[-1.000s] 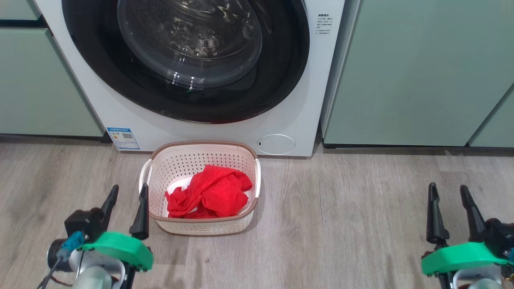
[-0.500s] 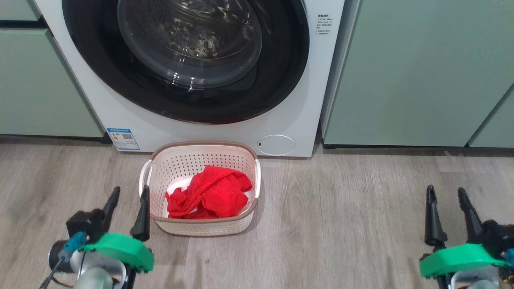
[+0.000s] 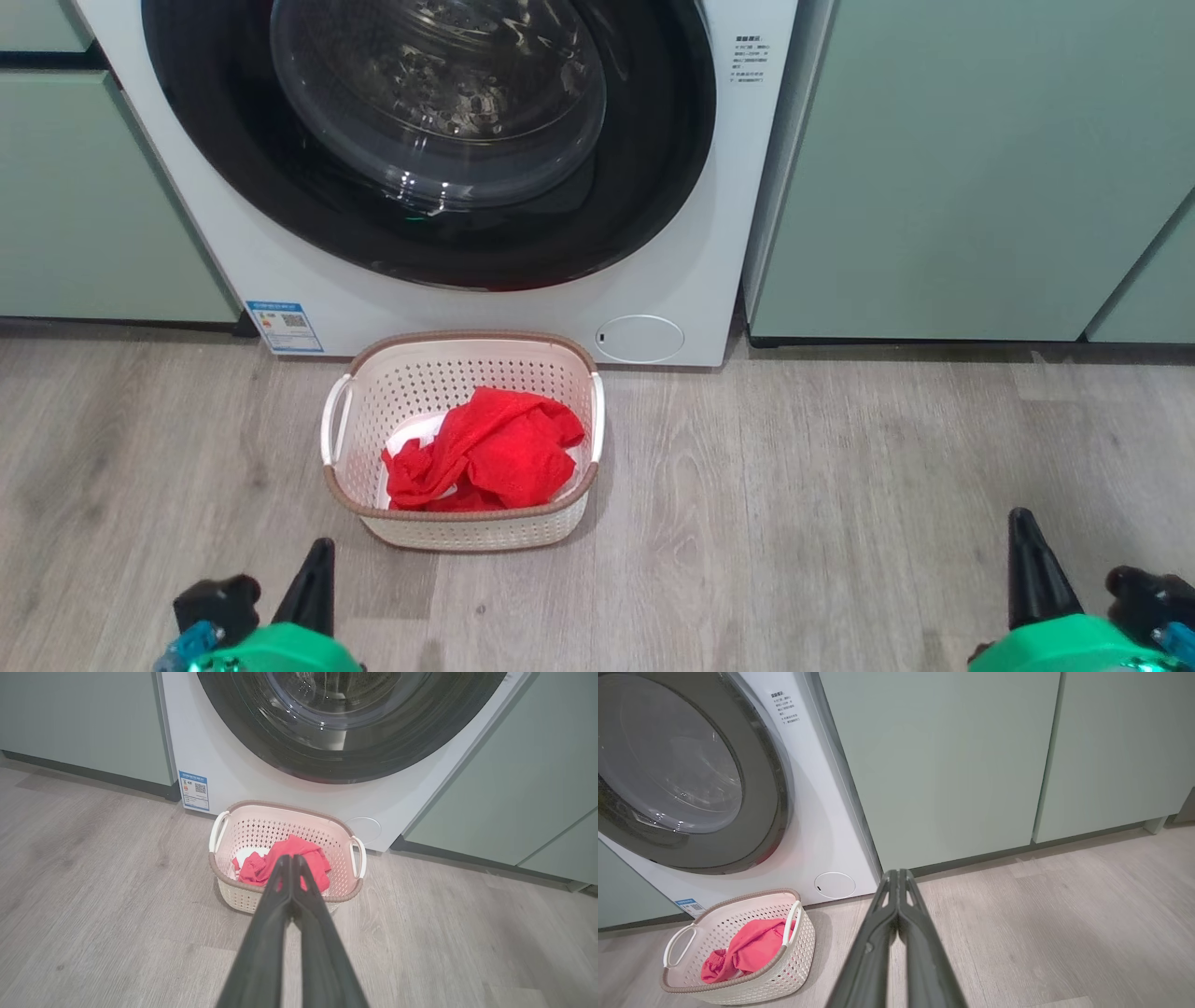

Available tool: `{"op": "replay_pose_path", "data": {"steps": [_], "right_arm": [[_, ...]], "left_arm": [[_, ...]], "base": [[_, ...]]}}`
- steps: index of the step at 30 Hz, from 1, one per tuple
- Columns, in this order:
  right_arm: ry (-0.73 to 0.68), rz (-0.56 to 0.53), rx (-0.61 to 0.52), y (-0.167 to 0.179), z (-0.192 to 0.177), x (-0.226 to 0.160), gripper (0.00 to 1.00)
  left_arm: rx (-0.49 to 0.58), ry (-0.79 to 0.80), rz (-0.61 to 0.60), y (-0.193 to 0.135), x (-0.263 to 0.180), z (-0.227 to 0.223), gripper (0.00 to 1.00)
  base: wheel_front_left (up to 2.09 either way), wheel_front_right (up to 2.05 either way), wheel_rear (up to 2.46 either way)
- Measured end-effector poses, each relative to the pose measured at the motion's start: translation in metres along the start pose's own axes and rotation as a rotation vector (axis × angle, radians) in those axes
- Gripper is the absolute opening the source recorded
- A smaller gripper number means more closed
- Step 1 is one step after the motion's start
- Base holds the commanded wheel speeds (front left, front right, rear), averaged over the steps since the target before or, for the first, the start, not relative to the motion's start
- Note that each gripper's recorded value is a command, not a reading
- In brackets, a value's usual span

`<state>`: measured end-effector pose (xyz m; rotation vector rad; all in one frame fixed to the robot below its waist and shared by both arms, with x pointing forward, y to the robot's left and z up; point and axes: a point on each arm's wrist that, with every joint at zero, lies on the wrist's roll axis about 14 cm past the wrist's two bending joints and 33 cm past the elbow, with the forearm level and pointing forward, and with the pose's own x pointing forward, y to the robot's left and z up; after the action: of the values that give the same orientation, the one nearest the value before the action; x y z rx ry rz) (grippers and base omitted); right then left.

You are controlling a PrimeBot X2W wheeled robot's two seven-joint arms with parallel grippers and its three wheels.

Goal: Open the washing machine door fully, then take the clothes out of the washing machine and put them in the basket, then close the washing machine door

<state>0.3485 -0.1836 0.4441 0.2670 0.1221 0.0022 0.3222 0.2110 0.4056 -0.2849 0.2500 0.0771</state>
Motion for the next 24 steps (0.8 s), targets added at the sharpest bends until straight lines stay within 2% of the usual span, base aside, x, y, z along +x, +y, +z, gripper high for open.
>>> {"op": "replay_pose_path", "data": {"steps": [24], "right_arm": [[0.009,-0.058,0.261,-0.0093,0.0019,0.0016,0.00]], "left_arm": [[-0.253,-0.008,0.021,-0.0026,0.0060,0.0089,0.00]], "base": [[0.00,0.00,0.00]]}}
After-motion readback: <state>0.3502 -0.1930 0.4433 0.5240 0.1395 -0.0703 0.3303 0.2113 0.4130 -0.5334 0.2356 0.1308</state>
